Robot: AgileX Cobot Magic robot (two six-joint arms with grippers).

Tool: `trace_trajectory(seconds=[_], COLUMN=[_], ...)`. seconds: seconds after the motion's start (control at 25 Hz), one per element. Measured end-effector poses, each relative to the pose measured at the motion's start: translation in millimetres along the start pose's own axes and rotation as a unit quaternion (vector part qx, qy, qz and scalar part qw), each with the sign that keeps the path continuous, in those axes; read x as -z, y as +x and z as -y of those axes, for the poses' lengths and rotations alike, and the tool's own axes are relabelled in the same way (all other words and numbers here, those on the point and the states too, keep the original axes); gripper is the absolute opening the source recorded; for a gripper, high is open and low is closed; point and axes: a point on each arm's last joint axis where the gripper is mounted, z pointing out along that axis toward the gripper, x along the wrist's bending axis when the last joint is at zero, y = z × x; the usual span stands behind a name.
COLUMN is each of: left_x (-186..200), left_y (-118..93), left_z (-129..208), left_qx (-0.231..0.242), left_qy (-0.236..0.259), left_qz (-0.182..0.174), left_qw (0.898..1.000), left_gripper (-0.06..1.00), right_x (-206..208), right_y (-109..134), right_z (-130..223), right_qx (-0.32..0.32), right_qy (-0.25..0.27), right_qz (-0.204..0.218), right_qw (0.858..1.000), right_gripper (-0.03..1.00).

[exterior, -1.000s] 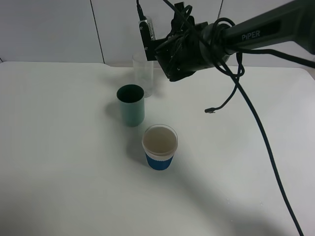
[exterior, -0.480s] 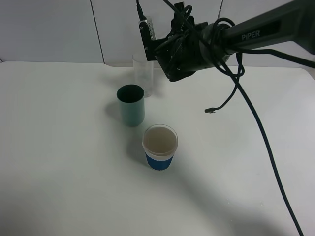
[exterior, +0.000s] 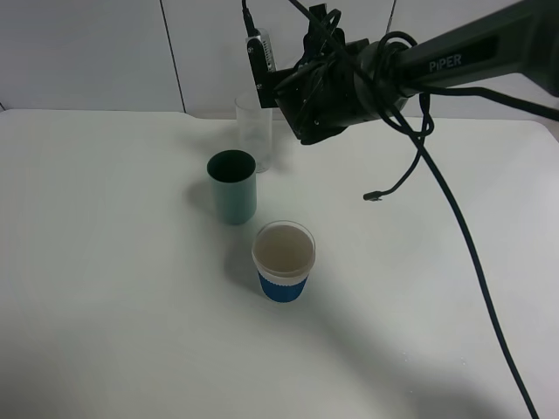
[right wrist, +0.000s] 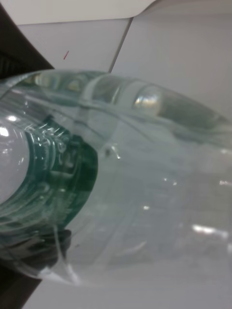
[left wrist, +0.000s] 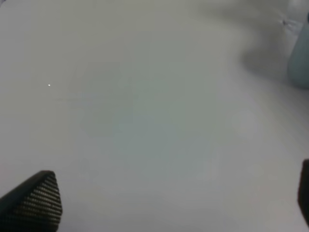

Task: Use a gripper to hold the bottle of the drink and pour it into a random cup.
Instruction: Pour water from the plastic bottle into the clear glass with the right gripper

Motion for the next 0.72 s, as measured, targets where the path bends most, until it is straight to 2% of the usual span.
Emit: trace_trajectory(seconds=[0.72], left_x=[0.0], left_y=[0.0], left_z=[0.0], left_qx=[0.000], left_qy=[0.000], left_qz=[0.000], left_qw=[1.000], left_gripper=[0.99], right_x=[0.0], right_y=[0.0], right_z=[-0.1], right_qx=[0.000], right_qy=[-0.001], right_qz=[0.000], right_qw=[1.000], right_gripper=[0.56])
